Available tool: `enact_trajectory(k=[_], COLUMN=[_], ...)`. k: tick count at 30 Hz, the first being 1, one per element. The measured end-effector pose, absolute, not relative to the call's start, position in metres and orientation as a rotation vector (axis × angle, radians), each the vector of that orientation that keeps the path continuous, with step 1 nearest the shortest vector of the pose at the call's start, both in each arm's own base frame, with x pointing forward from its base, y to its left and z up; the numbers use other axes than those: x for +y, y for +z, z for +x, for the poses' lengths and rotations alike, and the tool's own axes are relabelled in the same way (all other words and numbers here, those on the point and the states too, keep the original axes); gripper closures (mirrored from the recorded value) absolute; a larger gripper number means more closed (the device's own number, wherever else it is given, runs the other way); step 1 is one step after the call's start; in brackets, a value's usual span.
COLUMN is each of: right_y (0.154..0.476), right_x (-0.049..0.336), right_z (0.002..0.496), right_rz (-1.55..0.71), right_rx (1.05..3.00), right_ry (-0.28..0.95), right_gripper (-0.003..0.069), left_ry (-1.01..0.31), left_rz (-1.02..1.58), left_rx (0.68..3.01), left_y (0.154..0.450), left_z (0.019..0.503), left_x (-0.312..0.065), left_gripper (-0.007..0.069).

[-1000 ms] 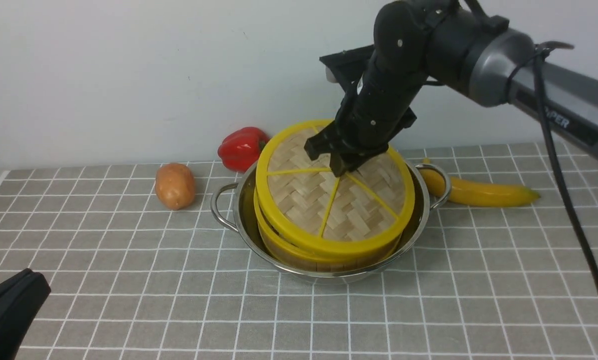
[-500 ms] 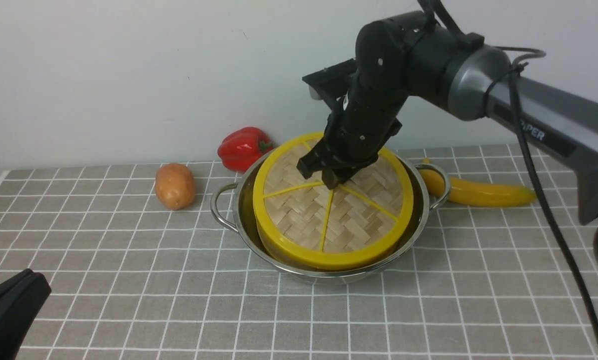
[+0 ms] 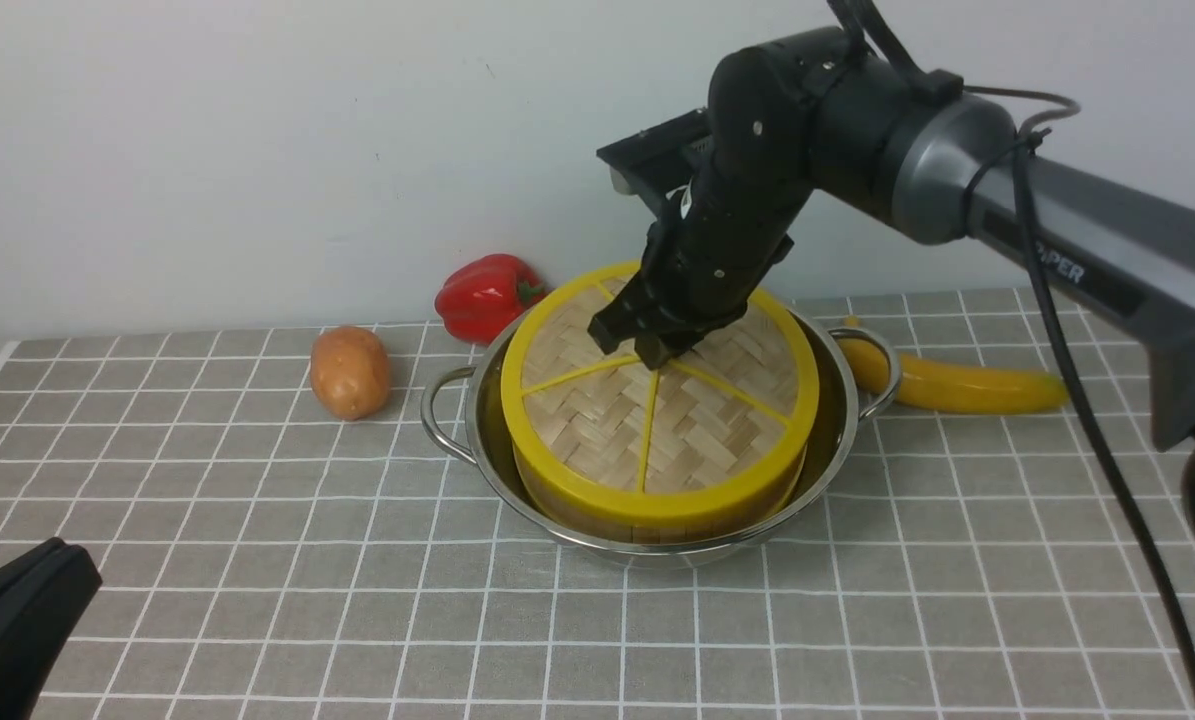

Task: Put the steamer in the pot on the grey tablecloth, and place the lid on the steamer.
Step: 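Place the bamboo steamer lid onto the steamer basket in the pot with the right gripper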

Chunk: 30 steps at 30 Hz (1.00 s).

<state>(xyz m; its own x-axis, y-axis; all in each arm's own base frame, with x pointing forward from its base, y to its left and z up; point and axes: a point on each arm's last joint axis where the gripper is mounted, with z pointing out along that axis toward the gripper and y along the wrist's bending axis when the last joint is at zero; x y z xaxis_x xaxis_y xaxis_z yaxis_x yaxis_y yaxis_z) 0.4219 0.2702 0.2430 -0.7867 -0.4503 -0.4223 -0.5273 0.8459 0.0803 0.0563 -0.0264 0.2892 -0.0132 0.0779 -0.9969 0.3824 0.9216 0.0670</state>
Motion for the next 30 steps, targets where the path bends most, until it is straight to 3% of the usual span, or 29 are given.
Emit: enact_trajectory(k=[30], right_y=[0.2425], right_x=[0.2696], right_z=[0.4249], right_rz=[-0.732], right_rx=[2.603], right_ry=[0.237], right_gripper=[0.0512], left_ry=[-0.25], left_rz=[0.367], left_rx=[1.576], left_y=[0.2893], left_z=[0.0563], left_x=[-0.0264], left_gripper=[0.0634])
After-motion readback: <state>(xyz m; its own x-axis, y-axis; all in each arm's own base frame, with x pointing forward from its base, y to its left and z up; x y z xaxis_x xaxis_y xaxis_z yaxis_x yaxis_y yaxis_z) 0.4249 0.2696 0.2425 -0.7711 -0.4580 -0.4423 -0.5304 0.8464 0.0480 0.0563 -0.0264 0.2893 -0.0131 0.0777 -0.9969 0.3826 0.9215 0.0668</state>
